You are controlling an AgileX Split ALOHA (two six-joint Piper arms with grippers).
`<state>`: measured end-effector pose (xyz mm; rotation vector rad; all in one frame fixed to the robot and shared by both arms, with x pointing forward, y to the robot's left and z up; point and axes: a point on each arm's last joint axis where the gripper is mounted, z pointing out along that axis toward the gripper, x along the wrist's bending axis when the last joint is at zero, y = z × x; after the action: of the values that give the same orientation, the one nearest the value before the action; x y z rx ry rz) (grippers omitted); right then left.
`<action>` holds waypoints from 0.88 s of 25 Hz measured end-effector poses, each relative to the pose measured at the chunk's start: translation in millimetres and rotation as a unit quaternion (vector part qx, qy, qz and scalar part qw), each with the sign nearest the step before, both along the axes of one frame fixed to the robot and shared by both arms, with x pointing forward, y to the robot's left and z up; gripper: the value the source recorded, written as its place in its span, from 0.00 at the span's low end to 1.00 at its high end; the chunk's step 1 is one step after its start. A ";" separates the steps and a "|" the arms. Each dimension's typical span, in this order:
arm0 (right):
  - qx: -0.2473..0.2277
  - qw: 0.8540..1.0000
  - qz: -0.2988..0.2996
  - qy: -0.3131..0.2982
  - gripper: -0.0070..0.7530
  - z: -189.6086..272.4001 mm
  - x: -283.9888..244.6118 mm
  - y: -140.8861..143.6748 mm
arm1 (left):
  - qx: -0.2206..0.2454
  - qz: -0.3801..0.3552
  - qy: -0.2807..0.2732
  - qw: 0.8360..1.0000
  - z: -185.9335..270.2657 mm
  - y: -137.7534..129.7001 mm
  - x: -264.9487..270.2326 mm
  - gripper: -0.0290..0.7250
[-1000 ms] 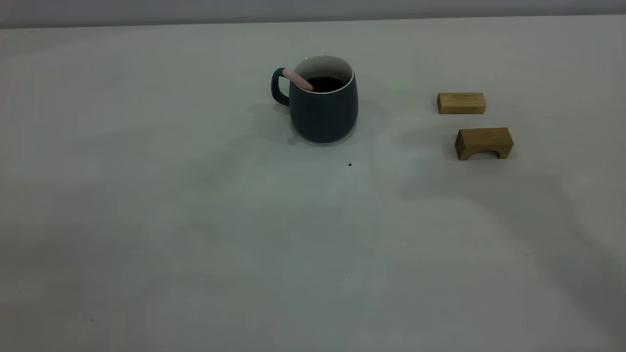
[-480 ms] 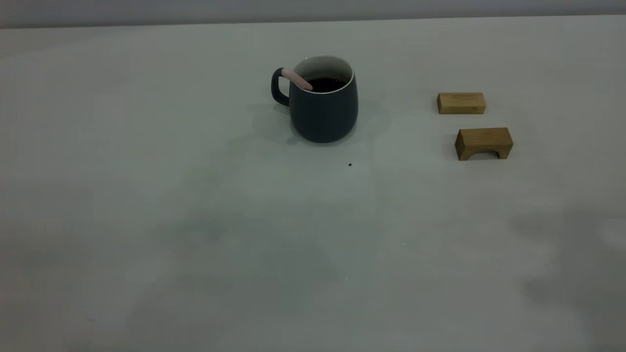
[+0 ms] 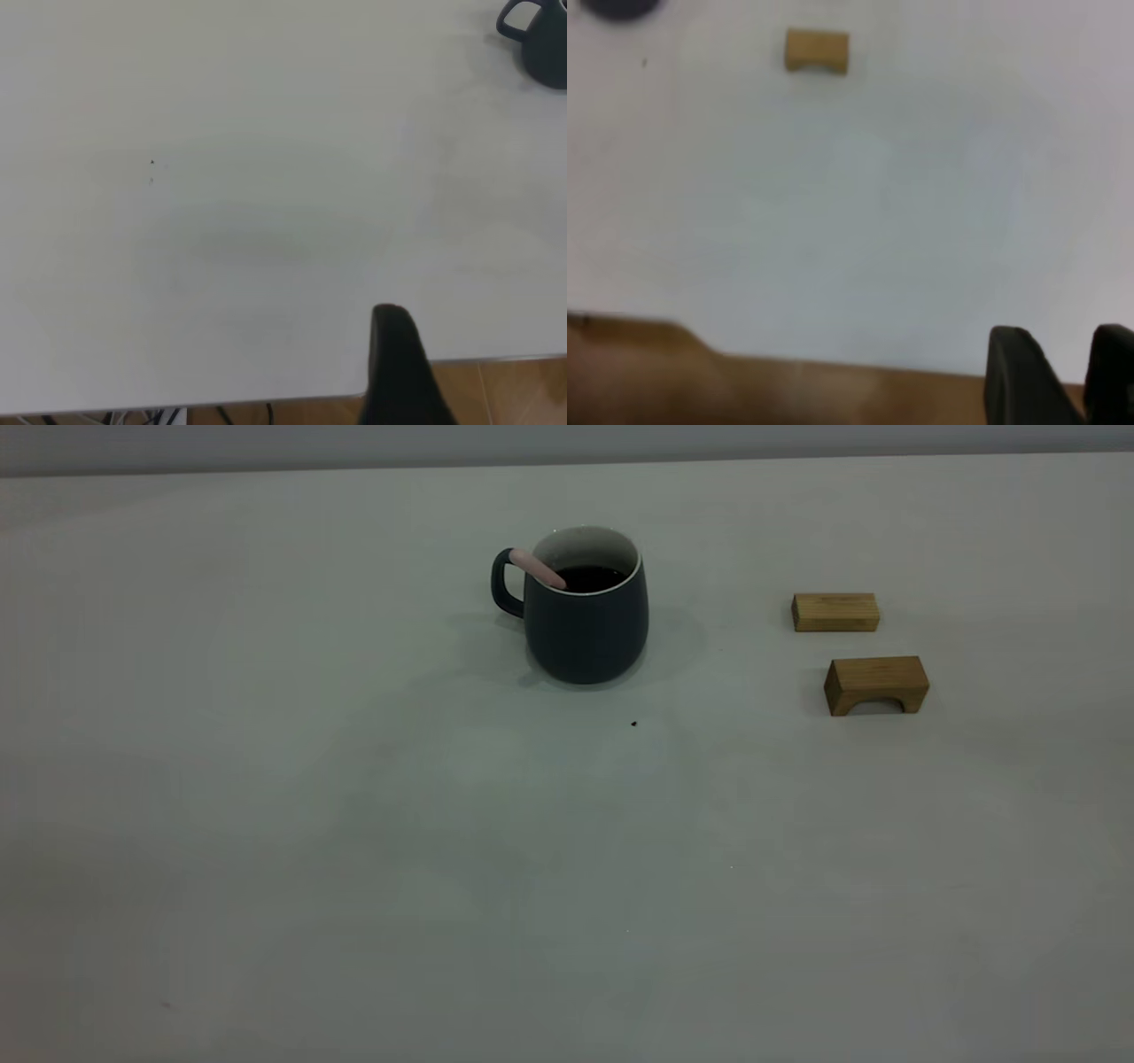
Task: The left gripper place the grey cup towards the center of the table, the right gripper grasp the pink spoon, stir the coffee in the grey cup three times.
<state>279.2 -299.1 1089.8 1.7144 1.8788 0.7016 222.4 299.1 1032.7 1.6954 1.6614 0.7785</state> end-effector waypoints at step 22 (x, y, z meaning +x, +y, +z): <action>0.018 0.991 -0.050 -0.122 0.32 -51.2 -42.0 -7.8 | 0.000 0.000 0.000 1.000 0.0 0.0 0.0 0.73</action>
<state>237.2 -307.0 1038.6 1.6483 1.6124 0.8684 222.4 299.1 1032.7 1.6954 1.6614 0.7785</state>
